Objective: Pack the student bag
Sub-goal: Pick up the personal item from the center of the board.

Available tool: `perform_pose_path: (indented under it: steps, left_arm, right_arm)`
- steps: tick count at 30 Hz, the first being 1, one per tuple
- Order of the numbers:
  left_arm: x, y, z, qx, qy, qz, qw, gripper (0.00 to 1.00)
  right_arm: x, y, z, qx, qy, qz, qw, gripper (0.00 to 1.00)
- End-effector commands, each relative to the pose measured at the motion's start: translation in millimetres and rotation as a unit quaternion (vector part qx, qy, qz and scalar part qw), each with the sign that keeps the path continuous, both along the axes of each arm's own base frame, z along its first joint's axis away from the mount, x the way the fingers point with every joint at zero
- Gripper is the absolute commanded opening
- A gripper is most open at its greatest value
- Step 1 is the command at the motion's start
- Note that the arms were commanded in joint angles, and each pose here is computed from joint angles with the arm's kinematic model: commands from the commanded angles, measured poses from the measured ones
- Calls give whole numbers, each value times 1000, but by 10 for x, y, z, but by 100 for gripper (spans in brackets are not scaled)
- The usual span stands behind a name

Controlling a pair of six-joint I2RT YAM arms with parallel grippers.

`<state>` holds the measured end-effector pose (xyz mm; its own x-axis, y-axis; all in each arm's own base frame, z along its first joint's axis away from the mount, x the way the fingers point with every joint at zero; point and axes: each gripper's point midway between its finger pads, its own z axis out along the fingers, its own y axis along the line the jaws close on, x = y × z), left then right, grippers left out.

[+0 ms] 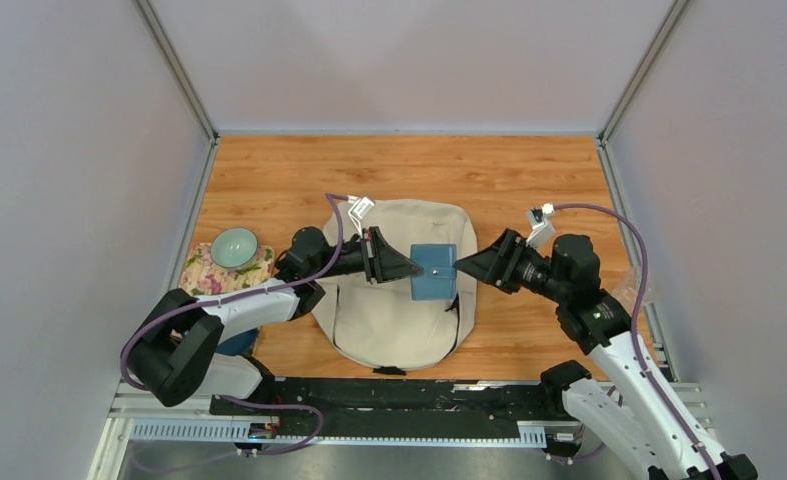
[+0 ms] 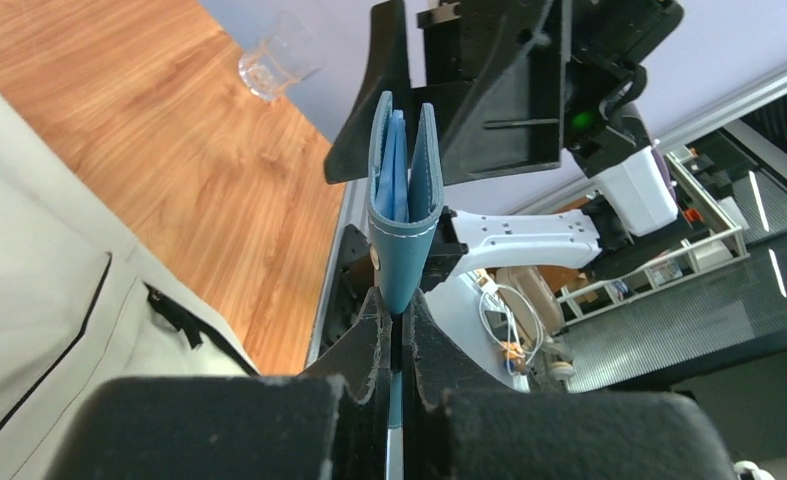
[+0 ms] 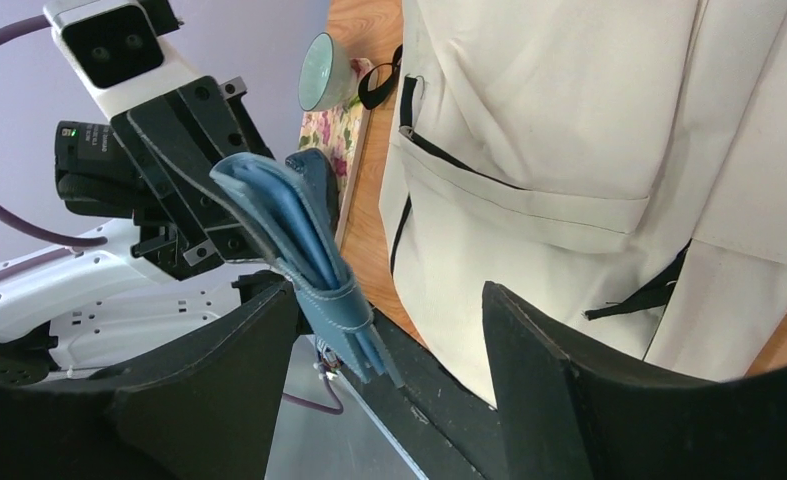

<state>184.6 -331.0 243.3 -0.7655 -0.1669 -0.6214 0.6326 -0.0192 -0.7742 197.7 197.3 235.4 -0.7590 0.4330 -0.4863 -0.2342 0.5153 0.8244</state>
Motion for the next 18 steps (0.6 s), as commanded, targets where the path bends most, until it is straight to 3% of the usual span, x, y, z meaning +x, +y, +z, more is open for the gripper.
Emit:
perform_pose_path:
  steps: [1,18]
  left_arm:
    - [36,25,33,7,-25,20,999,0]
    - [3,-7,121,6,-23,-1,1000,0]
  right_arm:
    - [-67,47,137,22,-29,20,999,71]
    - [-48,177,123,50,-27,47,997,72]
